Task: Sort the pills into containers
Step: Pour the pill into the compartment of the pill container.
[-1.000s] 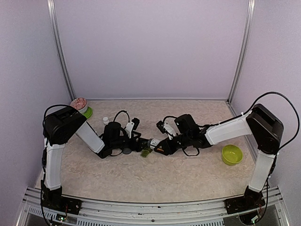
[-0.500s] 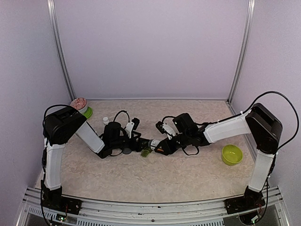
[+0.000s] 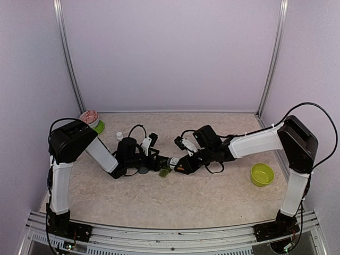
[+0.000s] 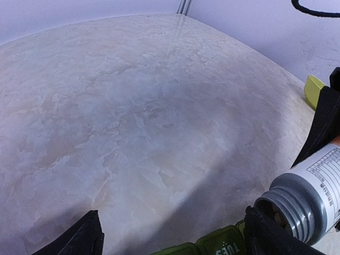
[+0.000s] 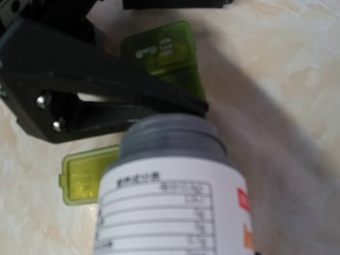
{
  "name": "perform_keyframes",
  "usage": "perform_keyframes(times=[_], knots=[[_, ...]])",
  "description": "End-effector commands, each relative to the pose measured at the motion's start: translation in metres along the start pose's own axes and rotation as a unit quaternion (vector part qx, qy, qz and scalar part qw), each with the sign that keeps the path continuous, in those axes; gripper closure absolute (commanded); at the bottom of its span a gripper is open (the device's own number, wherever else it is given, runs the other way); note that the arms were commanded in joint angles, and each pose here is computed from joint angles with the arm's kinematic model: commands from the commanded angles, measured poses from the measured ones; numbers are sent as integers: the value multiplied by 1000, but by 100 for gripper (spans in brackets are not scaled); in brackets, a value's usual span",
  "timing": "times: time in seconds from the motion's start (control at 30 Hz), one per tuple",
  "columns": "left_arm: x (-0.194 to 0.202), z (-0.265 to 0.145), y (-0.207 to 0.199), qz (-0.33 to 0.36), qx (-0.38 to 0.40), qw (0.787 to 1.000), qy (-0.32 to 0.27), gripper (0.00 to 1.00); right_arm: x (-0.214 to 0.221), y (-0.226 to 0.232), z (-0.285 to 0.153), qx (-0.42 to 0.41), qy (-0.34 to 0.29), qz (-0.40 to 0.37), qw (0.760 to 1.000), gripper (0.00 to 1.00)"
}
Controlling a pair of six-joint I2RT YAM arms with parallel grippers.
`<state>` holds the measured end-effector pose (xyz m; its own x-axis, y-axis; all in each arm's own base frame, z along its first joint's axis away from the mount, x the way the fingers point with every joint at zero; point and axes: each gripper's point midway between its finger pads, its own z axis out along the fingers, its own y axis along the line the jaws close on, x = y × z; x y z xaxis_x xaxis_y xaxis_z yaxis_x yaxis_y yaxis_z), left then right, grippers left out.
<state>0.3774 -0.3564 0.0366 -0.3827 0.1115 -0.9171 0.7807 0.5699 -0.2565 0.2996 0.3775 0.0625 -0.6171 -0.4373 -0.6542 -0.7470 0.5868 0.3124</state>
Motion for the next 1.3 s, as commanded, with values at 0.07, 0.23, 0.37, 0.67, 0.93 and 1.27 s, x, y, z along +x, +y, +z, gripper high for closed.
perform_keyframes(times=[0.07,0.23,0.37,0.67,0.93,1.27], knots=[[25,-3,0,-18,0,999,36,11,-5,4,1,2,6,-8,1000,82],[25,-3,1,-18,0,999,36,11,-6,5,1,2,11,-8,1000,81],[25,-3,1,-18,0,999,36,11,-7,5,0,4,14,-8,1000,81],[25,-3,0,-17,0,999,35,12,-8,5,1,5,26,-3,1000,80],[25,-3,0,-17,1,999,35,12,-7,6,1,2,38,-2,999,80],[25,-4,0,-17,0,999,35,12,-11,9,-3,1,41,-2,999,80]])
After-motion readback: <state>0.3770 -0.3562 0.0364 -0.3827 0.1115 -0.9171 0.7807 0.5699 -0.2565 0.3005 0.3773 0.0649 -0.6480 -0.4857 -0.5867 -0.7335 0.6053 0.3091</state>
